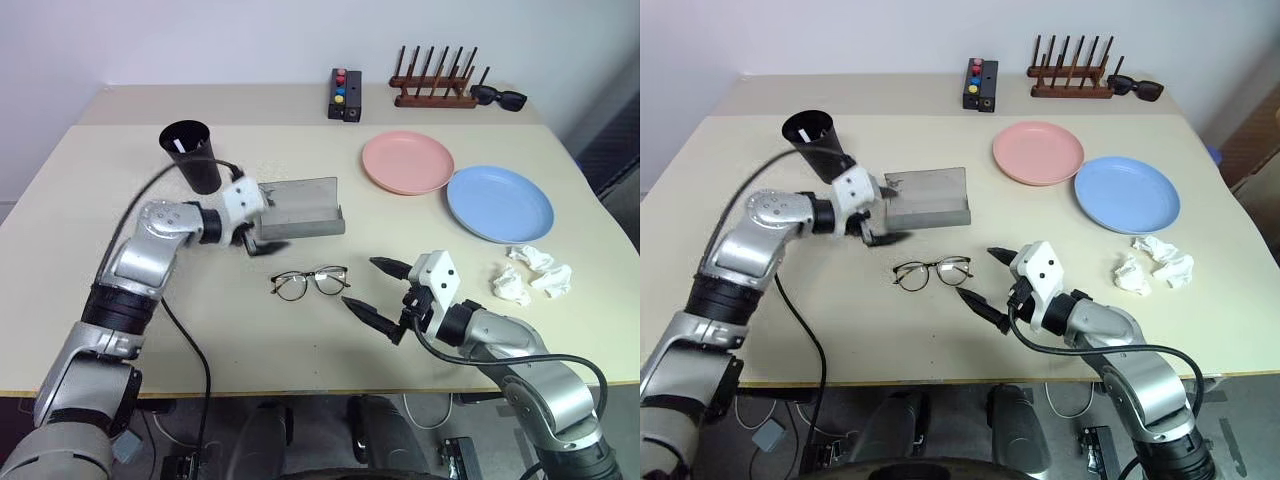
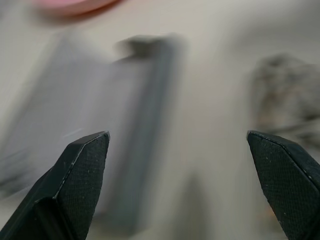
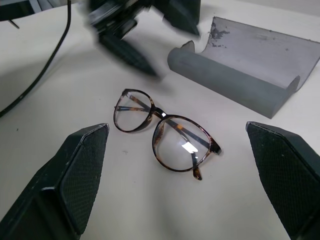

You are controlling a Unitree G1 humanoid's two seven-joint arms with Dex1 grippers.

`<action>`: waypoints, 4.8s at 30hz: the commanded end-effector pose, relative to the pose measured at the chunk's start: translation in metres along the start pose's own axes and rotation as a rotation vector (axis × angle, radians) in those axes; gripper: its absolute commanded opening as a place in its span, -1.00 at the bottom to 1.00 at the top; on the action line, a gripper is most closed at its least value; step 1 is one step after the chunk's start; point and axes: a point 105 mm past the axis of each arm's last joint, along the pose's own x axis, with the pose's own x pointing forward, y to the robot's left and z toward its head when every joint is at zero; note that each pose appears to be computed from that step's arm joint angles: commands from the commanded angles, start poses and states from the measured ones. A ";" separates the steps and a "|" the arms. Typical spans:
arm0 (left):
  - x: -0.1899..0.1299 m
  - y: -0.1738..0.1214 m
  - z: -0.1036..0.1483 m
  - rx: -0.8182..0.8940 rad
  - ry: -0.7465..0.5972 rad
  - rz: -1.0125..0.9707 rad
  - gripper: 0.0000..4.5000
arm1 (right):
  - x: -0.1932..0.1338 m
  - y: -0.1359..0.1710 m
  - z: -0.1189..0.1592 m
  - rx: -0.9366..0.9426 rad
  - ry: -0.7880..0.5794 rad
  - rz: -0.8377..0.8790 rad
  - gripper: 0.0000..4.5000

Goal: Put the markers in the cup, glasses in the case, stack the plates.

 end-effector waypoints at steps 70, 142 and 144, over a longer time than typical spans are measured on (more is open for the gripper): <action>-0.033 -0.037 -0.007 0.056 0.136 -0.263 0.36 | 0.000 0.003 0.013 -0.072 -0.011 0.033 1.00; -0.024 -0.038 0.061 0.002 -0.035 -0.229 -0.97 | -0.001 0.002 0.005 -0.057 -0.005 0.002 1.00; -0.026 -0.024 0.060 0.028 -0.018 -0.184 -0.97 | 0.000 0.002 0.005 -0.058 -0.006 0.008 1.00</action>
